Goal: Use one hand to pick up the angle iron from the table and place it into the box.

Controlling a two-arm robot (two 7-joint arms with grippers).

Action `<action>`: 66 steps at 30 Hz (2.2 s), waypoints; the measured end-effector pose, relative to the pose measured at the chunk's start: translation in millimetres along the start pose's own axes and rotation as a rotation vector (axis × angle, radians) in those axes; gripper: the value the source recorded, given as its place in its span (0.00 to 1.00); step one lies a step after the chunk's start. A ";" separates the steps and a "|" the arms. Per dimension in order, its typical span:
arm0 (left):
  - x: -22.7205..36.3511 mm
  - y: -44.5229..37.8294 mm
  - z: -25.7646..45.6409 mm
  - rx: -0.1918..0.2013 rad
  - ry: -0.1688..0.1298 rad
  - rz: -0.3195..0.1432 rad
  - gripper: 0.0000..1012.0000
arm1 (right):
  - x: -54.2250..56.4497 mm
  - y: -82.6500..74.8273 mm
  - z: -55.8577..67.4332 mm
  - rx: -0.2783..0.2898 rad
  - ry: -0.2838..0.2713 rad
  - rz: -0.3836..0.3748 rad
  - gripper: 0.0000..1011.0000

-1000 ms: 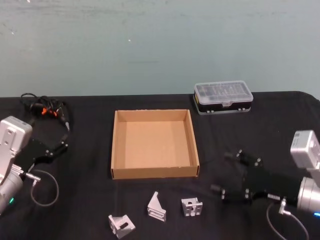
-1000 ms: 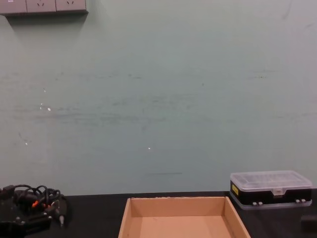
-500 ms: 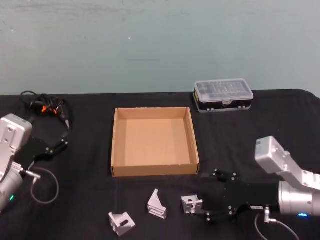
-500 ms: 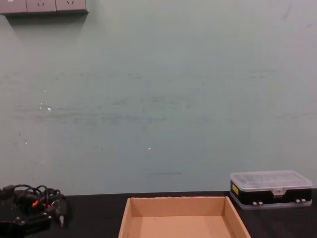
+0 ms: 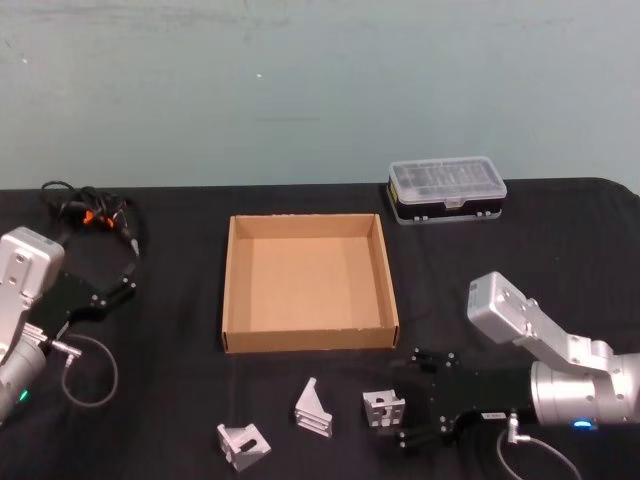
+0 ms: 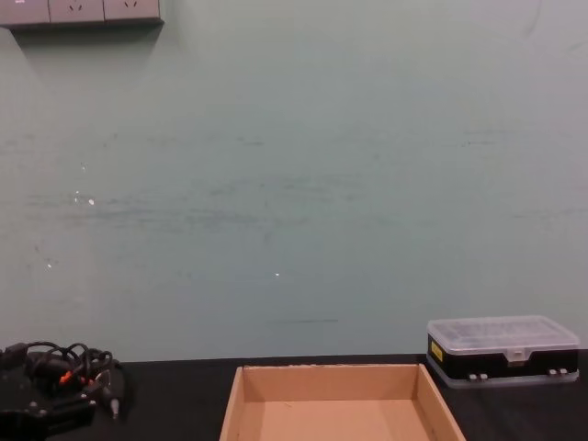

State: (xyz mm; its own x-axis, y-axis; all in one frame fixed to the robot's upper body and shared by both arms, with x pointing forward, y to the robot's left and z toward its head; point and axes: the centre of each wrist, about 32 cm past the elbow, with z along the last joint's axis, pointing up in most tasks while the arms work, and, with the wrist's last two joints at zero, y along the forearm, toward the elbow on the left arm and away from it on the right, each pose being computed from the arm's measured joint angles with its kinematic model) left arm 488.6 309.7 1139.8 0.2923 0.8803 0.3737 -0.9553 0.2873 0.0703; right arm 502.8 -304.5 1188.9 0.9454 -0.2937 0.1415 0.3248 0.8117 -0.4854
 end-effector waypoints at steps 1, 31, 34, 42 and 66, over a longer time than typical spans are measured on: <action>0.0 0.0 0.0 0.000 0.000 0.000 0.99 | 0.3 1.0 0.2 -0.001 0.001 0.001 0.99; 0.0 0.0 0.0 0.000 0.000 0.000 0.99 | 2.4 6.8 1.0 -0.009 0.012 0.004 0.60; 0.0 0.0 0.0 0.000 0.000 0.000 0.99 | 2.4 6.7 1.0 -0.009 0.012 0.003 0.53; 0.0 0.0 0.0 0.000 0.000 0.000 0.99 | 2.2 6.6 0.9 -0.009 0.011 0.003 0.30; 0.0 0.0 0.0 0.000 0.000 0.000 0.99 | -1.1 2.9 2.2 0.064 -0.005 -0.024 0.07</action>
State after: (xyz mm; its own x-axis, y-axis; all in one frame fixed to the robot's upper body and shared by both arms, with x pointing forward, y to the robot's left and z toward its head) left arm 488.6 309.7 1139.8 0.2923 0.8803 0.3737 -0.9552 0.2873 0.0703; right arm 502.7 -300.7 1189.3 0.9374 -0.3111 0.1564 0.3482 0.8352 -0.4256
